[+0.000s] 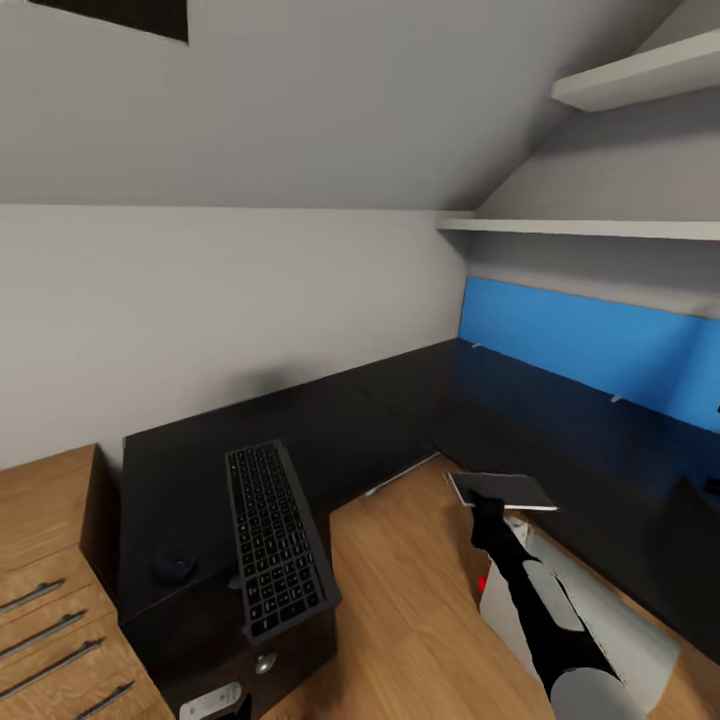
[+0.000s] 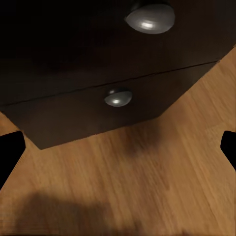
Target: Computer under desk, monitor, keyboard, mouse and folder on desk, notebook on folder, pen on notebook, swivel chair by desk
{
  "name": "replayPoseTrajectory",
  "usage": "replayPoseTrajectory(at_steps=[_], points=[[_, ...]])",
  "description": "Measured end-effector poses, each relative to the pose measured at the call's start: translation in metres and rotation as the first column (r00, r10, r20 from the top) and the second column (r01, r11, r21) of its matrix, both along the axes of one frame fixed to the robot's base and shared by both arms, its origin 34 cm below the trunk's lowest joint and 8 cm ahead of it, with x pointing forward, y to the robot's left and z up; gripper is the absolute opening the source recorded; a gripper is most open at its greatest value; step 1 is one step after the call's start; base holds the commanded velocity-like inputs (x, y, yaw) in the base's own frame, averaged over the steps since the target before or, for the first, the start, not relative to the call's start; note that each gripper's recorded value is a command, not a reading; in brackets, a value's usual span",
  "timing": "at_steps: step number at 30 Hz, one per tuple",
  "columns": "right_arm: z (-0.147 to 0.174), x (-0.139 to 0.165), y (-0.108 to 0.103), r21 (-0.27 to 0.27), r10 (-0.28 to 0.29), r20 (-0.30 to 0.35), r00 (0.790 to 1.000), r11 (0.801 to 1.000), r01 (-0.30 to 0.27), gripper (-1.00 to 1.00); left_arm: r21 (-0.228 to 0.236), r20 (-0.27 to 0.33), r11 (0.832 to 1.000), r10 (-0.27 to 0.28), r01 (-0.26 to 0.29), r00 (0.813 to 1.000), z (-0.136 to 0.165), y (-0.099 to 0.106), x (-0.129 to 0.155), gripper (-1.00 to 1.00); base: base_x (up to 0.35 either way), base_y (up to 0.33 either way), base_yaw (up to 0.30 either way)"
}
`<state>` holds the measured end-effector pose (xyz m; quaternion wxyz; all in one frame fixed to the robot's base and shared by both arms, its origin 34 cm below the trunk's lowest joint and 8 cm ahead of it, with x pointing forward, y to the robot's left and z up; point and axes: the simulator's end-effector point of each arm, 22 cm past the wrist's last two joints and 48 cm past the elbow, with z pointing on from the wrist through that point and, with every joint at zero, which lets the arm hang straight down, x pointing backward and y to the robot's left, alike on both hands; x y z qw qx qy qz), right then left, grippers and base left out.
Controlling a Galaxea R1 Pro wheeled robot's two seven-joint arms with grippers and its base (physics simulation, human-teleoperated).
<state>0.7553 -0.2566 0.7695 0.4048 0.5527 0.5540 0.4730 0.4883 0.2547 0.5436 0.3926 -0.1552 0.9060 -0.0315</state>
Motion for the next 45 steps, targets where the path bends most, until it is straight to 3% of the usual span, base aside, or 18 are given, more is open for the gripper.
replayPoseTrajectory(at_steps=[5, 15, 31, 43, 45], points=[[0.005, 0.001, 0.042, -0.061, 0.111, 0.01, 0.994, 0.992, -0.11, -1.0, 0.0, 0.002, 1.0, 0.0, 0.0, 1.0, 0.001, 0.0, 0.0, 1.0, 0.0, 0.0, 0.275], [0.009, 0.0, 0.063, -0.091, 0.164, 0.016, 0.986, 0.983, -0.162, -1.0, 0.0, 0.006, 1.0, -0.001, 0.001, 1.0, 0.002, 0.0, 0.001, 1.0, 0.0, 0.0, 0.277], [0.009, 0.0, 0.062, -0.097, 0.17, 0.015, 0.985, 0.981, -0.168, -1.0, 0.001, 0.004, 1.0, -0.001, 0.001, 1.0, 0.002, 0.0, 0.001, 1.0, 0.0, 0.0, 0.241], [0.006, -0.001, 0.052, -0.183, 0.195, 0.004, 0.981, 0.964, -0.191, -1.0, 0.0, 0.005, 1.0, -0.002, 0.002, 1.0, 0.002, -0.001, 0.001, 1.0, 0.0, 0.0, 0.007], [0.007, -0.002, 0.054, -0.23, 0.228, 0.009, 0.974, 0.948, -0.22, -1.0, 0.0, 0.005, 1.0, -0.002, 0.002, 1.0, 0.002, -0.001, 0.001, 1.0, 0.0, 0.0, 0.0]])
